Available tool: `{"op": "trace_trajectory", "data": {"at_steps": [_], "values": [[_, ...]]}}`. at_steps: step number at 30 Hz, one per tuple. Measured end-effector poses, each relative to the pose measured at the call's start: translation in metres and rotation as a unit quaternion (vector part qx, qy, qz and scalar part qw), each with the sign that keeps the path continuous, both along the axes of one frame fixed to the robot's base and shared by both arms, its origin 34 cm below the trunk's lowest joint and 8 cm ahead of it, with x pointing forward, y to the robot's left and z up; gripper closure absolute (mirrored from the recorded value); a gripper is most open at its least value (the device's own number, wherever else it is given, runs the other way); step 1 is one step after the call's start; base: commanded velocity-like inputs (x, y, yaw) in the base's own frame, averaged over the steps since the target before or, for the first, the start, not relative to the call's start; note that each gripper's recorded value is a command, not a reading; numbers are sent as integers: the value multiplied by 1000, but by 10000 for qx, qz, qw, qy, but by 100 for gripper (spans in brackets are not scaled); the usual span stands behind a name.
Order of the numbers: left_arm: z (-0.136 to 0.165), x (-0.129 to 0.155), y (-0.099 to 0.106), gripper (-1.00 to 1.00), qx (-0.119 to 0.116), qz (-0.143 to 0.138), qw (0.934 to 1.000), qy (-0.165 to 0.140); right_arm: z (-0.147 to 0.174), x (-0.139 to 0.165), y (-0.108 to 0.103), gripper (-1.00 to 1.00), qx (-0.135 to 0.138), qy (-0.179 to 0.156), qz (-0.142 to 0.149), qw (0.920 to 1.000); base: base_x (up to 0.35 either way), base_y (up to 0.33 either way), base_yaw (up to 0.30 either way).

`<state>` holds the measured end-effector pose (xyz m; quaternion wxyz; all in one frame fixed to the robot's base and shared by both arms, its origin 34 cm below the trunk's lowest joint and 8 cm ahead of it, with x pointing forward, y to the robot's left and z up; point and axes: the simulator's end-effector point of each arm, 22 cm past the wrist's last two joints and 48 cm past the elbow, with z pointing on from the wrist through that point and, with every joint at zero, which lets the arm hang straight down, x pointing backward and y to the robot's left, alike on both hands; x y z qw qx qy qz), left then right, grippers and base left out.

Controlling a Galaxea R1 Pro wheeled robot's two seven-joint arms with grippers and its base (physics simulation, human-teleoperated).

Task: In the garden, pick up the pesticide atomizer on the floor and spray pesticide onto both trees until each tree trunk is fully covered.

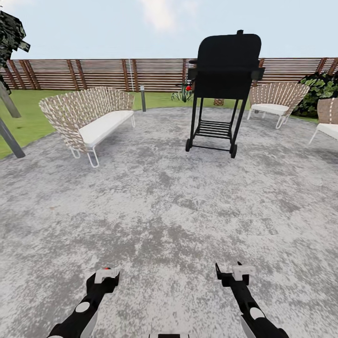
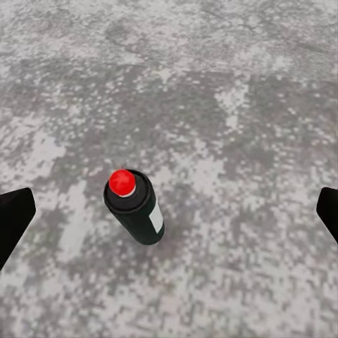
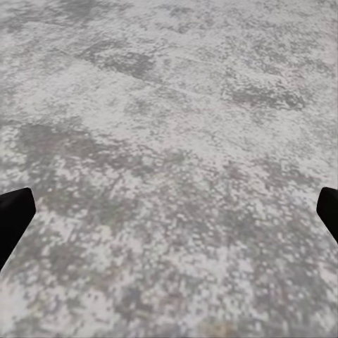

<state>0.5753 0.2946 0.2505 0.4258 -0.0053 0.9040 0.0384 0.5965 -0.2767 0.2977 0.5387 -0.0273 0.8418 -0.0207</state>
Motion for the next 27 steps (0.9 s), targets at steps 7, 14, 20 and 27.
{"op": "trace_trajectory", "data": {"at_steps": [7,14,20,27], "values": [[-16,-9,0,-100,0,7,9999,161,-17,-7,0,-100,0,159,-11,9999,0,1,0],[-35,-19,1,-100,2,10,9995,316,-37,-16,0,-100,1,356,-12,9994,0,0,0],[-50,-28,1,-100,5,12,9990,444,-55,-25,-1,-100,-2,525,-13,9986,0,0,0],[-69,-40,1,-100,8,16,9980,634,-75,-36,-1,-100,-2,722,-13,9974,0,0,0]]}}
